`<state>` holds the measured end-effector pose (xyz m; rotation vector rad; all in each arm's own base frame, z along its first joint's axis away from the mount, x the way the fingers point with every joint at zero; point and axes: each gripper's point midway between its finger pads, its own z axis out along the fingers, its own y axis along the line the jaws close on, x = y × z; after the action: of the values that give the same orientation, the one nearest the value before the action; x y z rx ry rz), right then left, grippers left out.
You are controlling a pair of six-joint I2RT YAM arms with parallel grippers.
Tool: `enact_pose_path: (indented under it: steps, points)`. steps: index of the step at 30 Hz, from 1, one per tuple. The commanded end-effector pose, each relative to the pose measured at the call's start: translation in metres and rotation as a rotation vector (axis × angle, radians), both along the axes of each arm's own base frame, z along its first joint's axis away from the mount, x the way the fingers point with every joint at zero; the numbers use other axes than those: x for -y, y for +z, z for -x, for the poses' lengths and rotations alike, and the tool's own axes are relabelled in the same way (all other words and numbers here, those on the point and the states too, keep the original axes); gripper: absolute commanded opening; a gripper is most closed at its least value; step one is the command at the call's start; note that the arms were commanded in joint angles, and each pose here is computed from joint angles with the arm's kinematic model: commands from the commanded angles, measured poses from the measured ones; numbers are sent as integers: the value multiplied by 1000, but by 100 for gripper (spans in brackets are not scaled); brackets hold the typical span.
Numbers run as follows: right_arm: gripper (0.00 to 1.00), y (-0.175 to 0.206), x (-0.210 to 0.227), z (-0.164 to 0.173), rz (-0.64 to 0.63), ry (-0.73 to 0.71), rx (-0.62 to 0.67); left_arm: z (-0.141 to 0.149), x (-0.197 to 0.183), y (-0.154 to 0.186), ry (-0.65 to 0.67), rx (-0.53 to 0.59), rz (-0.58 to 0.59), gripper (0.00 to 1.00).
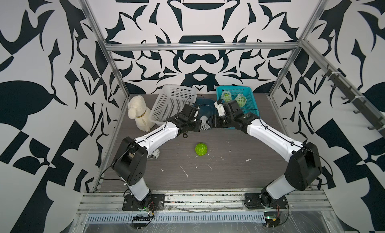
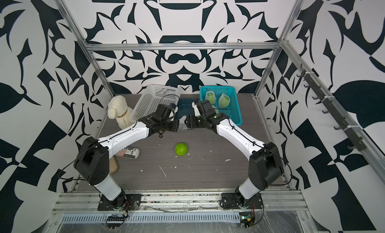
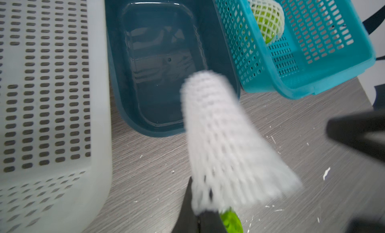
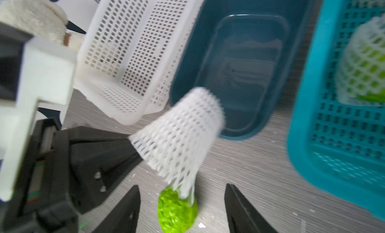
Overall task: Sleeve custard apples in foam nets
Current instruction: Open the foam net.
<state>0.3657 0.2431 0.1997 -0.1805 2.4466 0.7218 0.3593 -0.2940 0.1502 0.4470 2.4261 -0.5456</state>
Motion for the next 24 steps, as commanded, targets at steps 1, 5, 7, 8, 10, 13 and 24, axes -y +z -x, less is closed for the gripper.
enact_pose_path:
  steps: [1,5,7,8,10,13,24]
  points:
    - [81,38,17,1,-57,-1,65,5,2,19,-62,29,8,0]
    - [78,41,32,-4,-89,3,79,22,17,34,-197,53,87,0]
    - [76,42,35,-7,-131,18,80,38,28,44,-306,56,152,0]
    - [74,43,37,-9,-159,21,81,45,33,49,-356,58,181,0]
    - [70,44,37,-11,-212,42,76,56,38,57,-419,65,221,0]
    - [66,43,34,-11,-246,77,67,65,39,64,-470,78,243,0]
    - [59,36,14,5,-396,179,-9,69,36,68,-476,117,256,0]
